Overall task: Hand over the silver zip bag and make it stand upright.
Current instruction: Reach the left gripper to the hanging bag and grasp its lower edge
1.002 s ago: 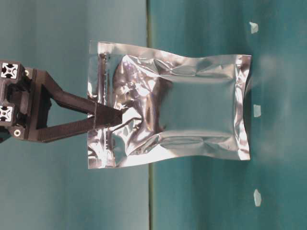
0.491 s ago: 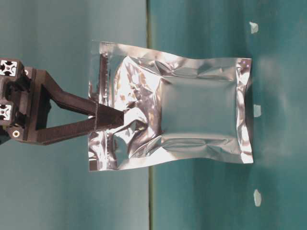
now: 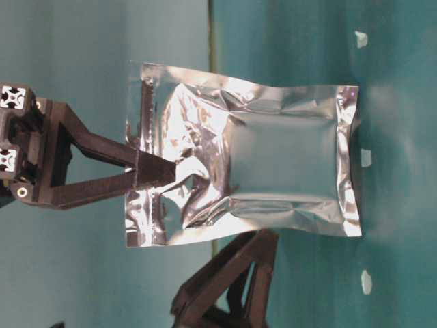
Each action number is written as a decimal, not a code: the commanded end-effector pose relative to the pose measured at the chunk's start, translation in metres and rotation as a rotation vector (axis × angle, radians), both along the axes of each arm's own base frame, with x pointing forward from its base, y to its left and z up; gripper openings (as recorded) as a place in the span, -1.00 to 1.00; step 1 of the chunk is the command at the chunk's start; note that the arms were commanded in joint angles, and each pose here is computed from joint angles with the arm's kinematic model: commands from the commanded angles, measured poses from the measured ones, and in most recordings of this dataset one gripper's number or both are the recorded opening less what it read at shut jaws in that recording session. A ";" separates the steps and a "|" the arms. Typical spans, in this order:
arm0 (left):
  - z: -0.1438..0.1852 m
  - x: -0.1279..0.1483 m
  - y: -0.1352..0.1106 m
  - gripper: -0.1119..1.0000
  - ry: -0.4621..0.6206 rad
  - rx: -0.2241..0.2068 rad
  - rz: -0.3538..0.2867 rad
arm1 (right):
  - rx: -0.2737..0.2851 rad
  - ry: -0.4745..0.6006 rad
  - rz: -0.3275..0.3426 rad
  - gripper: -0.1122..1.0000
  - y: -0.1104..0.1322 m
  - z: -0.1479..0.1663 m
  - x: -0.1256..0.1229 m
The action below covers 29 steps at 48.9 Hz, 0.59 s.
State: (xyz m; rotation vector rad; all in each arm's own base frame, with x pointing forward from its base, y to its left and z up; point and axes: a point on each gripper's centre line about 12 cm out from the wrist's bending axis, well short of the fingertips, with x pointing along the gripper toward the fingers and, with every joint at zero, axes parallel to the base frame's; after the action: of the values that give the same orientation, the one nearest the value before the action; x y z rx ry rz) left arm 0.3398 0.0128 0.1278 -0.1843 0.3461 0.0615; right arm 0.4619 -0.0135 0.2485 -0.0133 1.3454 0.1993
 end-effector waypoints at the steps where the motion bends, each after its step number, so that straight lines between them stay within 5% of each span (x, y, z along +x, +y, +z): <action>1: 0.004 0.009 0.000 0.88 -0.041 0.002 -0.003 | -0.002 -0.053 0.001 -0.89 0.001 0.016 0.003; 29: 0.004 -0.004 -0.009 0.87 -0.069 -0.025 -0.020 | 0.013 -0.042 -0.073 -0.89 -0.003 0.008 0.005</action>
State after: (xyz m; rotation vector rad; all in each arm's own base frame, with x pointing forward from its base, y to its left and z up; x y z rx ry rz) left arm 0.3353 0.0053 0.1168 -0.2104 0.3309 0.0427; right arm 0.4667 -0.0154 0.2439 0.0275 1.3332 0.1608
